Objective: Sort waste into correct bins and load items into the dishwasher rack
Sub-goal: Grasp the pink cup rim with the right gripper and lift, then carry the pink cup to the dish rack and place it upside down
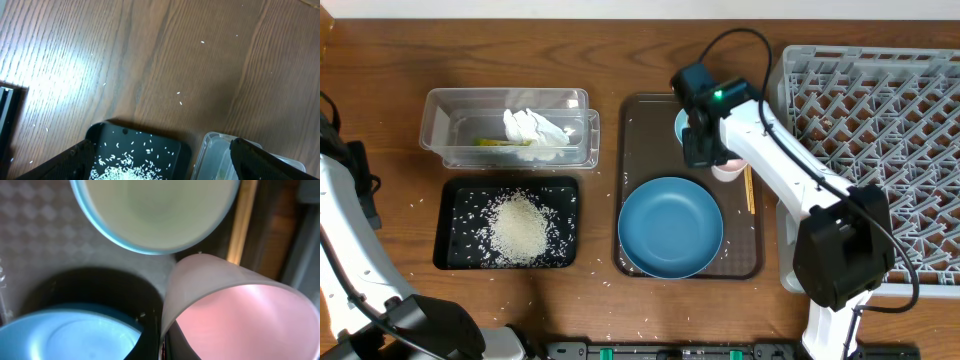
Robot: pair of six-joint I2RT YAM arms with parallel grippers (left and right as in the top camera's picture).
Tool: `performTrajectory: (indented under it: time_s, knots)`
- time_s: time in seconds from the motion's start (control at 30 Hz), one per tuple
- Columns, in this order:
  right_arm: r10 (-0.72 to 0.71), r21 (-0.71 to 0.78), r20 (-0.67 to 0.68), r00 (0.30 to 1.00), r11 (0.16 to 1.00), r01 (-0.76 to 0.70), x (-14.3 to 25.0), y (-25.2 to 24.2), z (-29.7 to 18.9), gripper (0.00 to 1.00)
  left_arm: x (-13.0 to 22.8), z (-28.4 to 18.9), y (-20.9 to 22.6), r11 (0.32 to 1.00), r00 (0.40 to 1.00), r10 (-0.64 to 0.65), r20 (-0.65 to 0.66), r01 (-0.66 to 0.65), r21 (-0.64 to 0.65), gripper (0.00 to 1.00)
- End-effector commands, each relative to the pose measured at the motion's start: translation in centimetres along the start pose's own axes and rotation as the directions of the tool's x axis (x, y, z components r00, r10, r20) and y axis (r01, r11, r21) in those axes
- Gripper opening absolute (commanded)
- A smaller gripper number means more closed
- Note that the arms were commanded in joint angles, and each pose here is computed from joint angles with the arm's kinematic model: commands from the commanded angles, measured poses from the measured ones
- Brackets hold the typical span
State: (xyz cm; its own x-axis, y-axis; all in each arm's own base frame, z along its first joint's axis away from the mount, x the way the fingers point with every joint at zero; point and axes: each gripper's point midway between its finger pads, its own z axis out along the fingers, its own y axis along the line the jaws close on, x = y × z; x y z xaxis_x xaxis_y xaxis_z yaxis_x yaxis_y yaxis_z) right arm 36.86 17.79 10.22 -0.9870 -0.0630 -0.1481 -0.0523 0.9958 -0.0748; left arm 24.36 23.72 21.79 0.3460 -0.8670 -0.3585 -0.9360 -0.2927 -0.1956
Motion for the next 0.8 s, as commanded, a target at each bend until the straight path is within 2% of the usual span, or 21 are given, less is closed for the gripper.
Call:
performTrajectory:
  time_s: [0.0,0.3,0.5,0.67,0.77]
  knots:
    - [-0.024,-0.007,0.055,0.998,1.0,0.024,-1.9,-0.7,-3.3,0.01,0.0,0.1,0.3,1.0,1.0,0.011,0.002,-0.011,-0.013,0.89]
    - [0.042,-0.028,0.159,0.986,0.999,-0.038,-5.5,-7.2,-11.3,0.01,0.0,0.1,0.3,1.0,1.0,0.011,0.002,-0.011,-0.013,0.89]
    - [0.115,-0.302,0.312,0.943,0.953,-0.016,-9.4,-12.5,-15.9,0.01,0.0,0.1,0.3,1.0,1.0,0.011,0.002,-0.011,-0.013,0.89]
    - [0.14,-0.545,0.419,0.897,0.829,0.125,-10.7,-17.3,-17.6,0.01,0.0,0.1,0.3,1.0,1.0,0.011,0.002,-0.011,-0.013,0.89]
    - [0.23,-0.631,0.406,0.885,0.771,0.089,-10.4,-20.5,-17.5,0.01,0.0,0.1,0.3,1.0,1.0,0.011,0.002,-0.011,-0.013,0.89]
